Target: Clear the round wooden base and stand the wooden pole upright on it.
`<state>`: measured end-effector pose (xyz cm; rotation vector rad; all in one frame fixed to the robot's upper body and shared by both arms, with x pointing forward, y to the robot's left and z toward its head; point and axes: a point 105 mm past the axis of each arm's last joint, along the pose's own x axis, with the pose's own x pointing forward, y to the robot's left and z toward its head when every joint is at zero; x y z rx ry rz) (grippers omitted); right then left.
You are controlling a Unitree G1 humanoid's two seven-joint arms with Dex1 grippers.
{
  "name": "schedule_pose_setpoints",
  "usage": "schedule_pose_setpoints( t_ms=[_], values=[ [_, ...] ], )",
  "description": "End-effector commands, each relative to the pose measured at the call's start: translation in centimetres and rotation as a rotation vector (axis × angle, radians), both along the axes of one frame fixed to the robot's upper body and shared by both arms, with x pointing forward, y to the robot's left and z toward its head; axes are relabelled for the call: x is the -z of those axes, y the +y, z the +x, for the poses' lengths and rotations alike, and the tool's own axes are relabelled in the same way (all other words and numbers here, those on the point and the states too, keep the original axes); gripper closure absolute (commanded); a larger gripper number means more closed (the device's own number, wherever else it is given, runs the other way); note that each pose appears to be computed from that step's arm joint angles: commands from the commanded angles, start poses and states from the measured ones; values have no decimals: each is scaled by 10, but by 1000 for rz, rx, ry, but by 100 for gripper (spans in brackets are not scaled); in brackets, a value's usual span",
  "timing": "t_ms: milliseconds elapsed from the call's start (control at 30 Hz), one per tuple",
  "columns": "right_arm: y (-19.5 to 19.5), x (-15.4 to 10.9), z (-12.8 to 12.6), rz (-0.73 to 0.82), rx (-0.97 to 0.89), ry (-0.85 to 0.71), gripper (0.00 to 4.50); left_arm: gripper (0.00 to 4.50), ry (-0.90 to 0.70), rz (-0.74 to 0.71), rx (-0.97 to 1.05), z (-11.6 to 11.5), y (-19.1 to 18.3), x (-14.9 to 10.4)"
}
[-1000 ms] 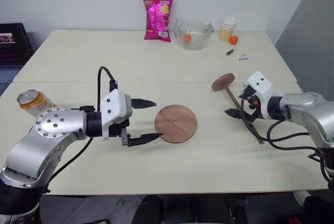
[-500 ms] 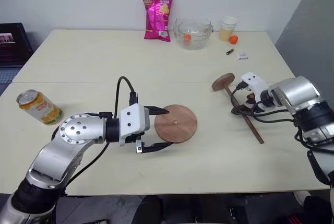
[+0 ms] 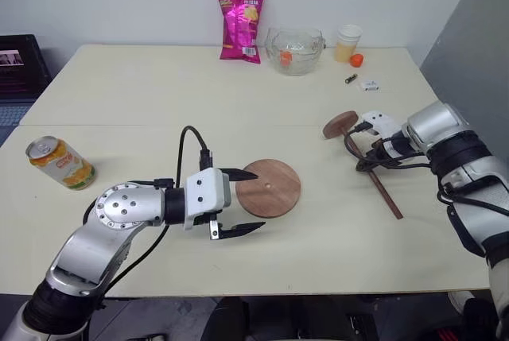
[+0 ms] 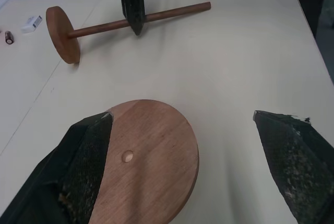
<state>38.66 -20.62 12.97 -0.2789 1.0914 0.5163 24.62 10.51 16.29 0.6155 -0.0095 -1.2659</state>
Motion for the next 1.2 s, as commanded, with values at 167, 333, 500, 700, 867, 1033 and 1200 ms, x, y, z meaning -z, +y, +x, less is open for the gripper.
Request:
schedule_pose_setpoints(
  t_ms=[167, 333, 500, 700, 867, 1033, 1200],
  values=[
    [9, -25, 7, 93, 51, -41, 429, 0, -39, 8, 24, 0, -2, -6],
    [43, -78, 13, 317, -23, -210, 429, 0, -5, 0, -49, 6, 19, -10],
    [85, -146, -3, 524, -263, -605, 429, 0, 16, -34, -158, 9, 42, -14],
    [129, -166, -53, 725, -537, -1070, 429, 0, 60, -50, -247, 1, 66, -10],
    [151, -145, -78, 779, -662, -1182, 429, 0, 86, -33, -264, 0, 74, -4],
    [173, -116, -91, 882, -669, -1212, 429, 0, 115, -29, -244, 3, 72, -1],
    [185, -101, -97, 923, -687, -1162, 429, 0, 120, -31, -237, 6, 72, 0]
  ],
)
